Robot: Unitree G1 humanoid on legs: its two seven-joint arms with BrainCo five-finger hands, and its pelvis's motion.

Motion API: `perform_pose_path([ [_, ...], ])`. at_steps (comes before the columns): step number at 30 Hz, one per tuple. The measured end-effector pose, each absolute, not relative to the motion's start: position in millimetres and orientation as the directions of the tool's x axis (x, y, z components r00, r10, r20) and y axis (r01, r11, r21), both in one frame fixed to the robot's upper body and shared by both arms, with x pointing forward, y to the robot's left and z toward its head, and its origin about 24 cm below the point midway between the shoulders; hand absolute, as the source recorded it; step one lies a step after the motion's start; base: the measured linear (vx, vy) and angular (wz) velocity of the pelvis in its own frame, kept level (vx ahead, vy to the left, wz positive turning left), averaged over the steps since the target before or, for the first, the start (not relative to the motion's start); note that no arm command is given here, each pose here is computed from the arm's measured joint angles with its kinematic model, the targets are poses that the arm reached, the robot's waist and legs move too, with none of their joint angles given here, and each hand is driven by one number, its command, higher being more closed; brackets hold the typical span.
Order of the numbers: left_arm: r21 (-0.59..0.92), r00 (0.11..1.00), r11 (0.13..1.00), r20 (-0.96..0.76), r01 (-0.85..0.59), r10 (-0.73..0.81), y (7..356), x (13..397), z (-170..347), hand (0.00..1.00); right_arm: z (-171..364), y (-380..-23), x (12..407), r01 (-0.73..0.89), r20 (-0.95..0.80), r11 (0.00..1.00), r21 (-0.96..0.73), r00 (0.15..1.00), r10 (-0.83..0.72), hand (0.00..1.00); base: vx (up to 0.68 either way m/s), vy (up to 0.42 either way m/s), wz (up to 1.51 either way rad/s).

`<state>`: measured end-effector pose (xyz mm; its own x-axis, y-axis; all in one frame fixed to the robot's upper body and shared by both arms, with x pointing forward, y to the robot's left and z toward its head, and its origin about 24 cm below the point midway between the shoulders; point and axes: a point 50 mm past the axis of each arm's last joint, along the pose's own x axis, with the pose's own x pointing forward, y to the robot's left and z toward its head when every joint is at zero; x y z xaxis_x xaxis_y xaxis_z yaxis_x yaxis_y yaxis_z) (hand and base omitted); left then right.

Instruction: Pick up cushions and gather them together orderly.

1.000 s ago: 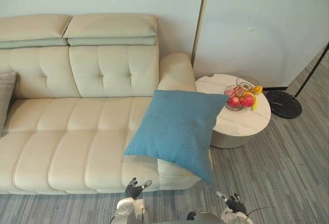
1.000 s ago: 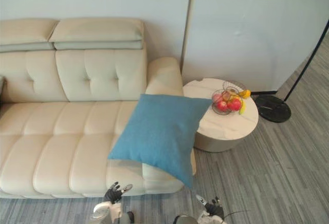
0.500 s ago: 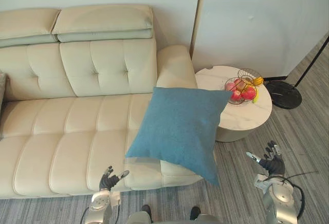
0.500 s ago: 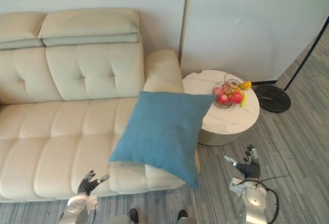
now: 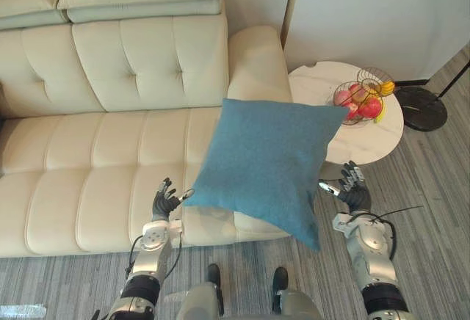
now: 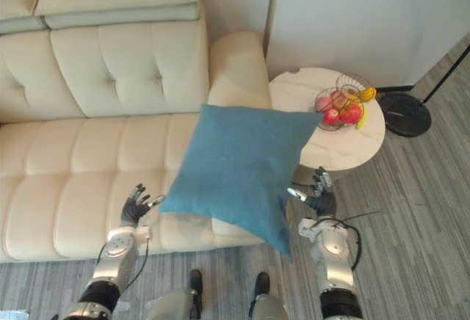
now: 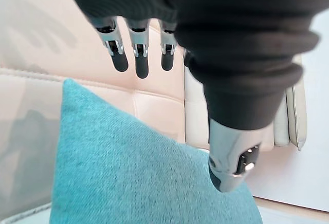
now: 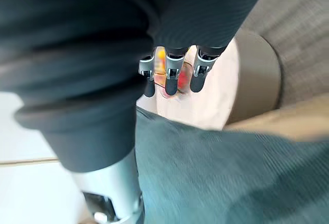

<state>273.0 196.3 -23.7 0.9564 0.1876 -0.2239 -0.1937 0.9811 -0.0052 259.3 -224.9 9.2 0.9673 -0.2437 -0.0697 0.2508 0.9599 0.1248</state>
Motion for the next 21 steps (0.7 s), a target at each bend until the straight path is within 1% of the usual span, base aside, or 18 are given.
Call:
perform_pose_path([
  [2,-0.018,0.970,0.986,-0.182,-0.168,0.162,186.9,285.0,-12.1,0.00,11.1,-217.6,263.6,0.238,-0.064,0.957,0.167,0.971,-0.230,0.00,-0.19,0.020,-0.05],
  [5,-0.035,0.978,0.987,-0.148,-0.155,0.148,180.1,295.5,-1.4,0.00,13.2,-209.3,267.8,0.212,-0.057,0.961,0.179,0.977,-0.205,0.00,-0.21,0.026,-0.06],
  [6,-0.058,0.983,0.988,-0.125,-0.142,0.134,173.2,302.4,6.0,0.00,13.1,-203.6,269.2,0.205,-0.057,0.959,0.194,0.979,-0.198,0.00,-0.17,0.012,-0.03],
  [8,-0.075,0.986,0.988,-0.102,-0.139,0.131,168.0,307.4,12.9,0.00,13.9,-199.5,271.0,0.211,-0.056,0.955,0.210,0.977,-0.204,0.00,-0.16,0.004,-0.01],
  [11,-0.089,0.995,0.991,-0.042,-0.097,0.094,156.3,320.2,31.0,0.00,21.4,-192.9,279.0,0.210,-0.033,0.951,0.229,0.978,-0.208,0.00,-0.12,-0.014,0.00],
  [13,-0.087,0.998,0.994,0.015,-0.061,0.063,147.0,332.7,49.5,0.00,32.5,-188.2,288.7,0.205,0.002,0.945,0.255,0.977,-0.212,0.00,-0.09,-0.032,-0.02],
  [14,-0.095,0.996,0.994,0.061,-0.058,0.064,142.5,342.6,66.0,0.00,42.4,-183.1,296.9,0.194,0.031,0.939,0.283,0.977,-0.211,0.00,-0.04,-0.031,-0.03],
  [16,-0.107,0.993,0.993,0.103,-0.048,0.059,137.9,352.0,82.5,0.00,53.4,-179.5,304.9,0.180,0.065,0.939,0.292,0.976,-0.207,0.00,-0.01,-0.041,-0.06],
  [21,-0.101,0.986,0.994,0.159,-0.042,0.058,130.2,370.5,111.0,0.00,79.1,-170.6,321.4,0.151,0.135,0.930,0.334,0.969,-0.206,0.00,0.02,-0.046,-0.04],
])
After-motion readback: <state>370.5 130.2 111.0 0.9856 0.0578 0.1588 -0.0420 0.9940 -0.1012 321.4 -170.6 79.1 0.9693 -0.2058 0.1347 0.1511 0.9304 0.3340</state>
